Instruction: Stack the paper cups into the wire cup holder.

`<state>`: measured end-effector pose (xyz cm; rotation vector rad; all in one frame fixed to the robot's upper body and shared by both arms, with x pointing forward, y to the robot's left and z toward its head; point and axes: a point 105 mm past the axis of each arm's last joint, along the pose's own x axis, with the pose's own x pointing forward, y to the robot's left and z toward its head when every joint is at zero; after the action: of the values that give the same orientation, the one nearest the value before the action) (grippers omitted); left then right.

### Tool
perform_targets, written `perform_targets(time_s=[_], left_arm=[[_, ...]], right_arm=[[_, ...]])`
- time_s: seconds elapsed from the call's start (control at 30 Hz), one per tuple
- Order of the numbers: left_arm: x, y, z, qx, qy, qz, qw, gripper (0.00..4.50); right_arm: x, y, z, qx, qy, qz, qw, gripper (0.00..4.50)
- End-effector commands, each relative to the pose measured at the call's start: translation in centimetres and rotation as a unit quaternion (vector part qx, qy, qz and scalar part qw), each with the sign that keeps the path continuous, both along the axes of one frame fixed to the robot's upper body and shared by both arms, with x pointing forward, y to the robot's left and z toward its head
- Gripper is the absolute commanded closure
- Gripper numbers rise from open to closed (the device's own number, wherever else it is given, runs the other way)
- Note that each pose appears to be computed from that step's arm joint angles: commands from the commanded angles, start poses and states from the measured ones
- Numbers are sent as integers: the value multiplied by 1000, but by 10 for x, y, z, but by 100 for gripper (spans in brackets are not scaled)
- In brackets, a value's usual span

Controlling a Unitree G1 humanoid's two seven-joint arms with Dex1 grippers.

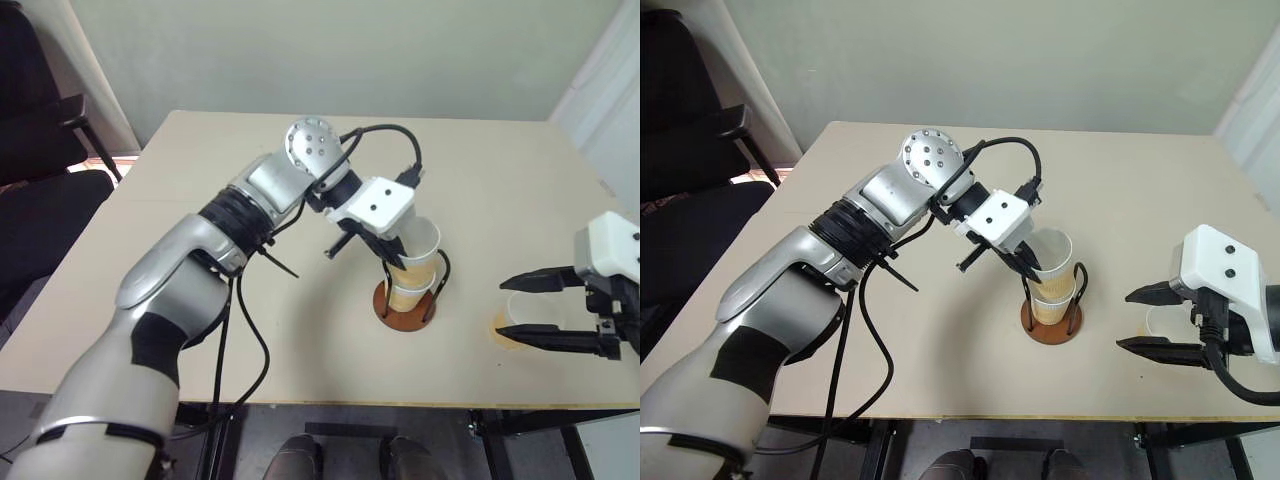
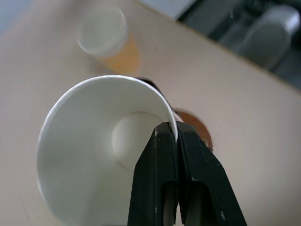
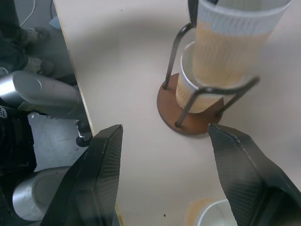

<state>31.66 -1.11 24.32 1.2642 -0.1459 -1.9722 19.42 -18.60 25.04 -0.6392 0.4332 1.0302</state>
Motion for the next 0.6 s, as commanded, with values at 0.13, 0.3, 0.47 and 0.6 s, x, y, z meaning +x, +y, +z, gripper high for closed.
perform_targets(time_s=[0.13,0.3,0.47,0.6], left_arm=[[-9,-13,5,-8,-8,-34,999,402],[-15,-24,19,-40,10,-36,998,258],[-16,-24,33,-68,31,-24,997,86],[-10,-12,54,-117,60,9,991,5]], right_arm=[[-3,1,6,-3,-17,3,1000,152],[-3,2,3,0,-15,6,1000,152],[6,4,11,31,-53,-8,998,152],[15,-15,-7,-19,-24,-93,995,152]])
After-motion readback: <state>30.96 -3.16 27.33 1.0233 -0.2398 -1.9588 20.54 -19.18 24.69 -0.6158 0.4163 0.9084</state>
